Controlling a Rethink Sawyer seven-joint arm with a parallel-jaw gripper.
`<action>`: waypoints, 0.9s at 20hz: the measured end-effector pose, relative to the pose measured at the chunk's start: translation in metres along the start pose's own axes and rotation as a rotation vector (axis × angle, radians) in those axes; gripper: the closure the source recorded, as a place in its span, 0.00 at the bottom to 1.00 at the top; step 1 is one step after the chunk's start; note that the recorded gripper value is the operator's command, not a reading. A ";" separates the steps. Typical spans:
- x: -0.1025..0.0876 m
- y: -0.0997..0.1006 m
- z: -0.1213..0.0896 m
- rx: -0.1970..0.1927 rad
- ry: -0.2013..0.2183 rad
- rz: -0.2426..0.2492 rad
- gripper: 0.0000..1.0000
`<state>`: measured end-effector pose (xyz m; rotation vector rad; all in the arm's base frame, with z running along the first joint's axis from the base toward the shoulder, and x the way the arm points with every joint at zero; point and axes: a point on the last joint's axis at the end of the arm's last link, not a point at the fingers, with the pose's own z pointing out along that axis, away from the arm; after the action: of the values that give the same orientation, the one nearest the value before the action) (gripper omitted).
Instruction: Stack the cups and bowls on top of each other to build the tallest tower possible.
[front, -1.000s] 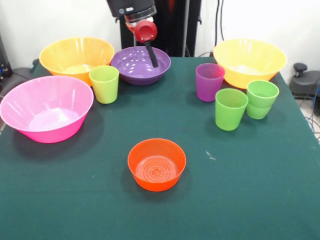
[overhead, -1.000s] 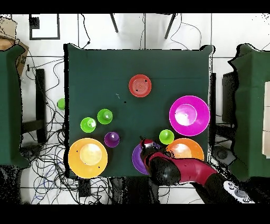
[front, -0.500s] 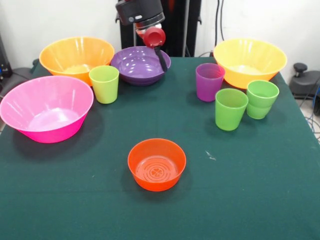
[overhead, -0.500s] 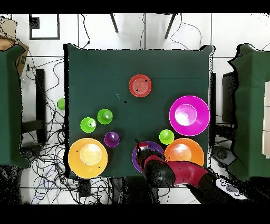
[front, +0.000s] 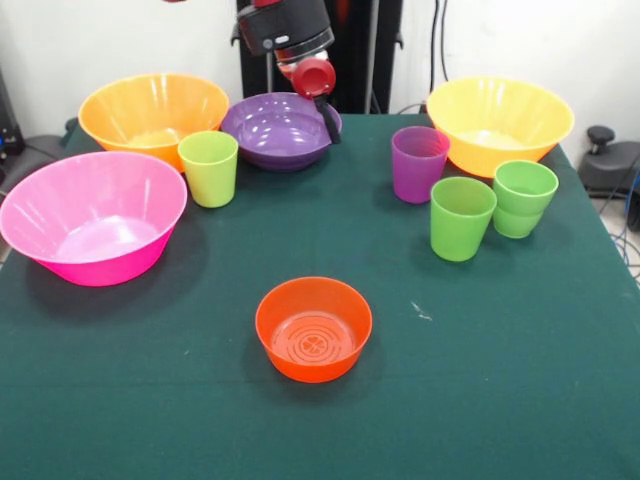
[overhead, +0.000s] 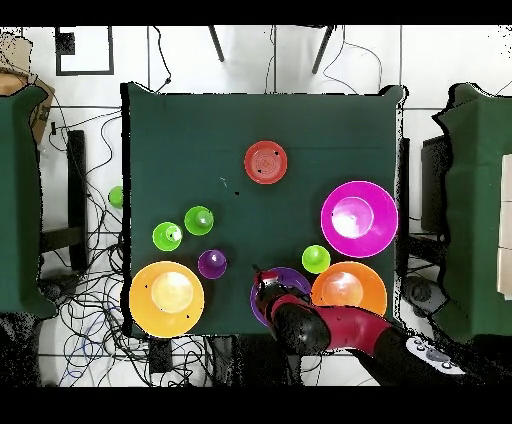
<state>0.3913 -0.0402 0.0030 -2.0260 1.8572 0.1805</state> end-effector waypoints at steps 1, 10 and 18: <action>0.001 0.000 0.000 0.001 0.000 0.003 0.00; 0.016 0.000 -0.002 0.021 0.004 0.038 0.00; 0.033 -0.006 0.005 0.047 0.007 0.054 0.00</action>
<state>0.4021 -0.0687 -0.0117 -1.9486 1.9033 0.1433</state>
